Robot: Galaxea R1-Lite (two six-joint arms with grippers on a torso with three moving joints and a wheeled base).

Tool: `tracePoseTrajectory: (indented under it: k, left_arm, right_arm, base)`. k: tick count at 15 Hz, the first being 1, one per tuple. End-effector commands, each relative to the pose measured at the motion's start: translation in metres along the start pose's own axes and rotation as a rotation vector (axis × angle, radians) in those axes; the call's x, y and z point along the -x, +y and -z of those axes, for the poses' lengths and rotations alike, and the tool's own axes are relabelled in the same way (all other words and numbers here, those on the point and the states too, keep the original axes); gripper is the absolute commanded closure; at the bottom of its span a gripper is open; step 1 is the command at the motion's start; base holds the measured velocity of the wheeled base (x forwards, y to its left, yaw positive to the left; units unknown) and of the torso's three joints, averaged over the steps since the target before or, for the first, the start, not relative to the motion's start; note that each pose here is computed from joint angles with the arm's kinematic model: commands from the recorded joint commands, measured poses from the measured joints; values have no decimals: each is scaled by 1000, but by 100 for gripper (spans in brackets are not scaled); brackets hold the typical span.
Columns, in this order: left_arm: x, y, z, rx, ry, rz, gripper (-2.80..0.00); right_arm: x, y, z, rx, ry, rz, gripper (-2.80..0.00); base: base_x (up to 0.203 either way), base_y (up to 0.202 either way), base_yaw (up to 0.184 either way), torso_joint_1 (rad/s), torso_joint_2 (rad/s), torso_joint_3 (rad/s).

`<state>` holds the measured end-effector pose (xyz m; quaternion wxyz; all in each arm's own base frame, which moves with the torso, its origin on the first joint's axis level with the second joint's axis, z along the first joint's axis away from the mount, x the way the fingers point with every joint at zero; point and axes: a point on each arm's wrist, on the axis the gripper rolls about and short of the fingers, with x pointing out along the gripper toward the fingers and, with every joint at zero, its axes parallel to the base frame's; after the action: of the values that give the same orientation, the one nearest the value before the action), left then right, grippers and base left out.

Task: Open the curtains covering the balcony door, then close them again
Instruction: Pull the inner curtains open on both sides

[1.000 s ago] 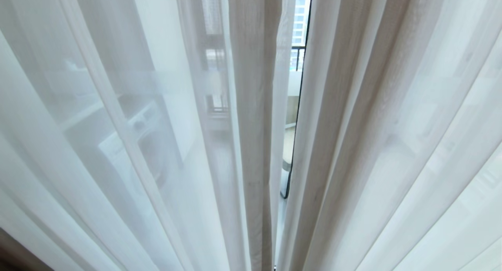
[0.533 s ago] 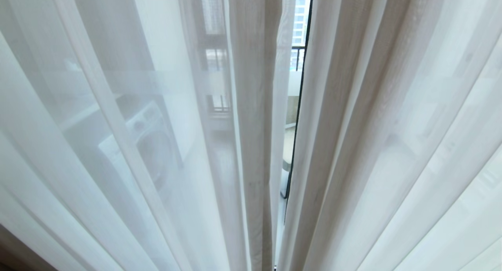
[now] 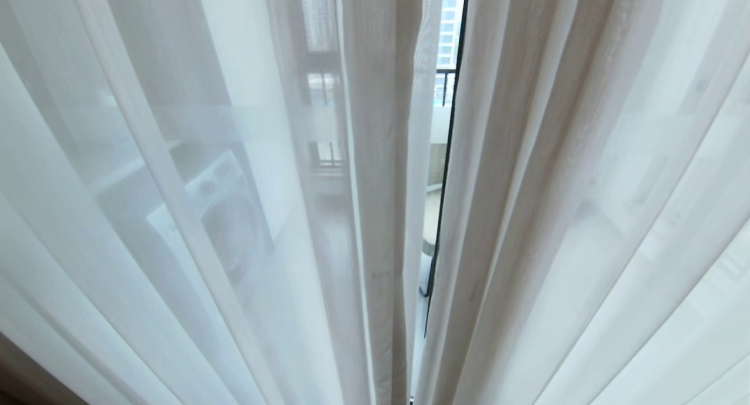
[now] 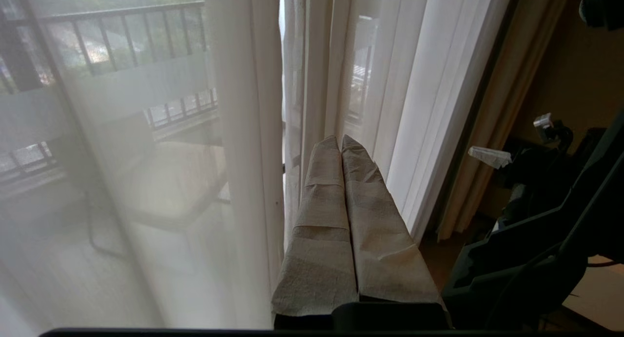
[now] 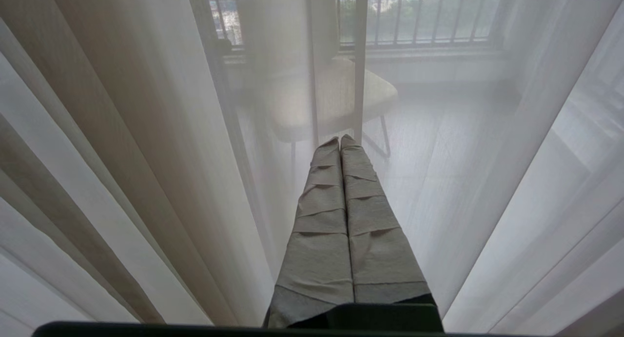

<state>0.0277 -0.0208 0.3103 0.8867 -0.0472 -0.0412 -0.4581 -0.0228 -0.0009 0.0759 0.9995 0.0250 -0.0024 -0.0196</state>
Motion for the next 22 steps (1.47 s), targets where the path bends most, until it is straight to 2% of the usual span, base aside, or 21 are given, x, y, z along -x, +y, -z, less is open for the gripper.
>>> tracePoseTrajectory:
  k: [1,4,7,9,11,14,15,19,22]
  left_arm:
    - [-29,18,-12,49,47,92,0]
    - [-61,28,-30,64,62,197,0]
    - [-94,36,-43,52,67,250,0]
    - [-115,39,-51,18,58,237,0]
    - [-134,35,-54,-9,49,180,0]
    - [-155,22,-52,-43,50,102,0]
    - [-163,18,-51,-45,56,86,-280]
    - [-179,11,-48,-65,63,96,-280]
    - [-191,11,-49,-111,61,7,-280]
  right_arm:
    - [0,0,0,-1,-1,0,0]
    - [0,0,0,-1,-1,0,0]
    - [0,0,0,-1,-1,0,0]
    - [0,0,0,-1,-1,0,0]
    - [0,0,0,-1,-1,0,0]
    - [0,0,0,-1,-1,0,0]
    - [0,0,0,-1,-1,0,0]
    - [0,0,0,-1,-1,0,0]
    - [0,0,0,-1,-1,0,0]
  base:
    - [0,0,0,0,0,0]
    - [0,0,0,0,0,0]
    - [0,0,0,0,0,0]
    - [0,0,0,0,0,0]
    - [0,0,0,0,0,0]
    - [0,0,0,0,0,0]
    - [0,0,0,0,0,0]
    - [0,0,0,0,0,0]
    - [0,0,0,0,0,0]
